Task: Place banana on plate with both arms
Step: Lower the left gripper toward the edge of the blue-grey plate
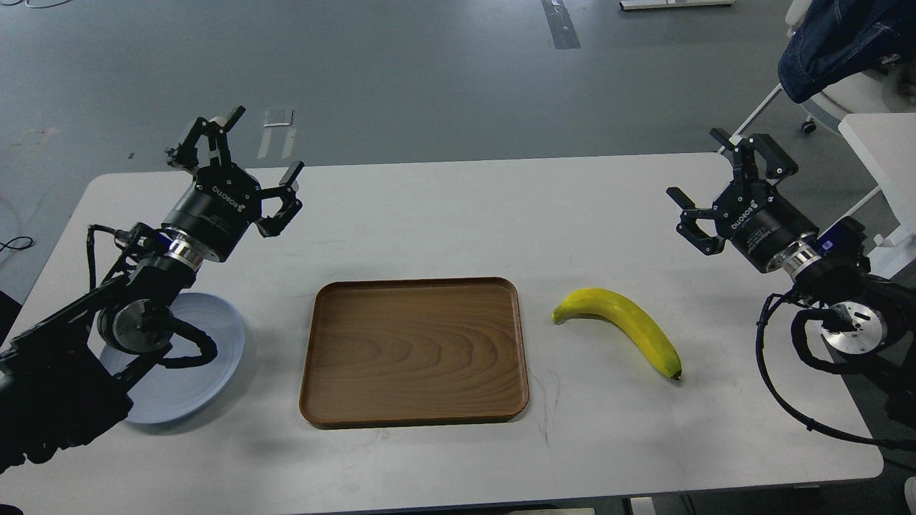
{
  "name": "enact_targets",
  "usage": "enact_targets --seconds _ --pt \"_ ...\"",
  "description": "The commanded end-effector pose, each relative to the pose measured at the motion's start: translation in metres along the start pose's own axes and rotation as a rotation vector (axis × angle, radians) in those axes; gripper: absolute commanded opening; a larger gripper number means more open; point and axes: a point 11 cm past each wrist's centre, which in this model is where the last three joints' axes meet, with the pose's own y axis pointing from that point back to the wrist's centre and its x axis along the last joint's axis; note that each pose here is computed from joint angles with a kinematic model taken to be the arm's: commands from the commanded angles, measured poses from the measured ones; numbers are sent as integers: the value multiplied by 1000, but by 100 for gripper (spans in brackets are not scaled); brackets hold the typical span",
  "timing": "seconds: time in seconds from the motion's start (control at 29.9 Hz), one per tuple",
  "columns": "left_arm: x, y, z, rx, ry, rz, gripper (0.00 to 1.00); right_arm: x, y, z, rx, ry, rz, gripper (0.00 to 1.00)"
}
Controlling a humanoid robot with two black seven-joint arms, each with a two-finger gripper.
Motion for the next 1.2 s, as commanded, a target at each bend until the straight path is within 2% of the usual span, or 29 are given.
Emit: enact_targets --seconds 0.0,0.37,0.5,0.74,1.0,1.17 --pt "5 3 -1 1 -1 11 100 13 -3 4 9 12 54 100" --pt "33 16 6 7 -51 76 100 6 -16 -4 45 0 40 100" --pt "58 31 29 2 -118 140 100 7 -14 -5 39 6 40 100" --pt "72 39 66 5 -194 168 100 20 -5 -26 58 40 59 100" --pt "63 42 95 5 -333 106 100 24 -3 -34 60 62 64 100" --pt "28 49 119 154 -624 -84 100 27 -1 -36 60 66 71 100"
